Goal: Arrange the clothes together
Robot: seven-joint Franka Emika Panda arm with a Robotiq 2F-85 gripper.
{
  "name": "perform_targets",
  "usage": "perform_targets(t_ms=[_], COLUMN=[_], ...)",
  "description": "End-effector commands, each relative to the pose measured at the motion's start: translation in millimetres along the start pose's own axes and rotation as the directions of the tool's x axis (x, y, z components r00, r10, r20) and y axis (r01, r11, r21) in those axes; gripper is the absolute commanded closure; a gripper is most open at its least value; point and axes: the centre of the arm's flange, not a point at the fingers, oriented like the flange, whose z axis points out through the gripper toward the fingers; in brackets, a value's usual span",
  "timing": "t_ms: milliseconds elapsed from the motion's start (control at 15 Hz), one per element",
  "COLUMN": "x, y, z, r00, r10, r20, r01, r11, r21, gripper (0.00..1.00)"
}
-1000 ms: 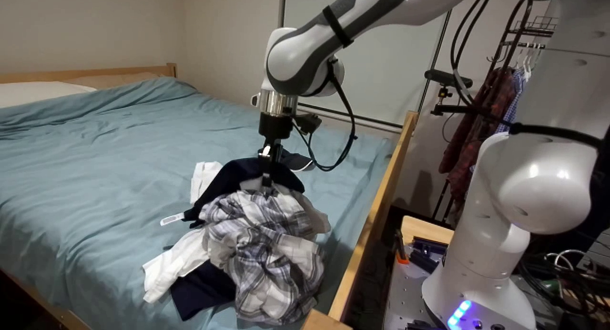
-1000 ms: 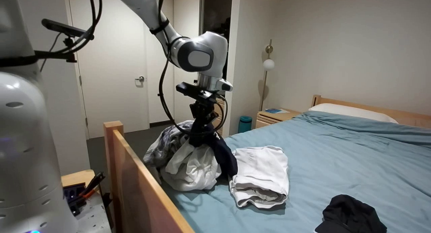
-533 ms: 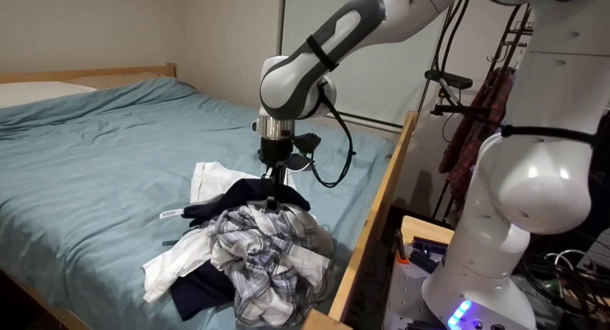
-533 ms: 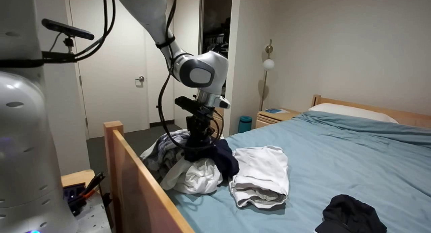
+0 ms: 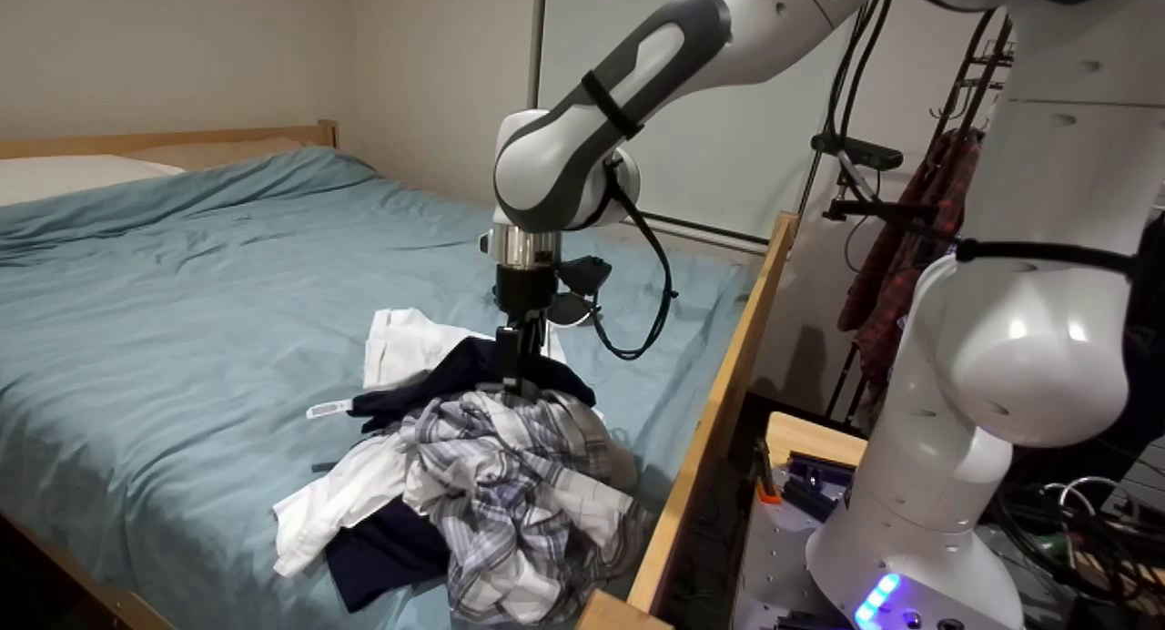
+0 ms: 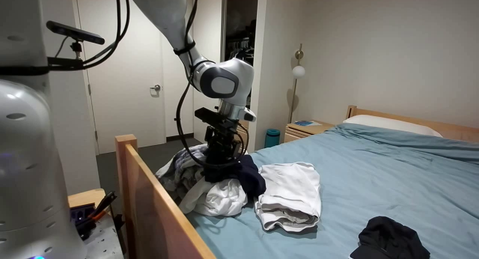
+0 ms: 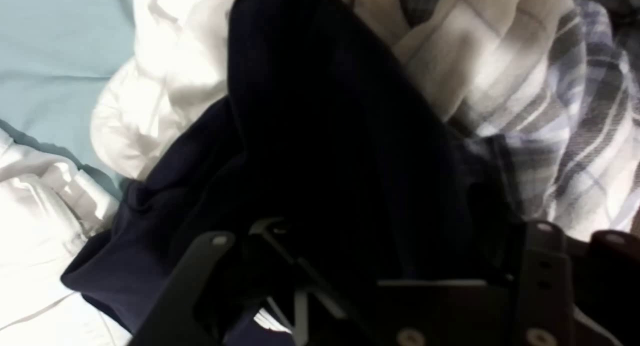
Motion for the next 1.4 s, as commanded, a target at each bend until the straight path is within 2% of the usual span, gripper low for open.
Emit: perform_targets(t_ms=[0,200,267,333,933,1200,1333], x=[-8.4,-3.3,-1.5,0.8,5.9,4.6,6.6], y=[-0.4,6.8,9.5,12.7,20.9,24.8,32.0], z=[-23.2,-28.7,-28.5,-26.7,-7.0,-35.4,-64.0], r00=[0.997,0.992,0.991,0.990,0.994,0.984,0.973], r10=[0.016,0.016,0.011,0.007,0.014,0.060,0.083], r20=[-0.079,-0.122,-0.136,-0.141,-0.112,-0.168,-0.217], r01=[-0.016,-0.020,-0.016,-0.012,-0.017,-0.067,-0.097], r11=[1.000,0.999,0.999,0.999,1.000,0.997,0.994], r21=[0.001,-0.027,-0.034,-0.032,-0.023,-0.039,-0.053], gripper=[0.00,0.00,0.10,0.27,0.87,0.97,0.93])
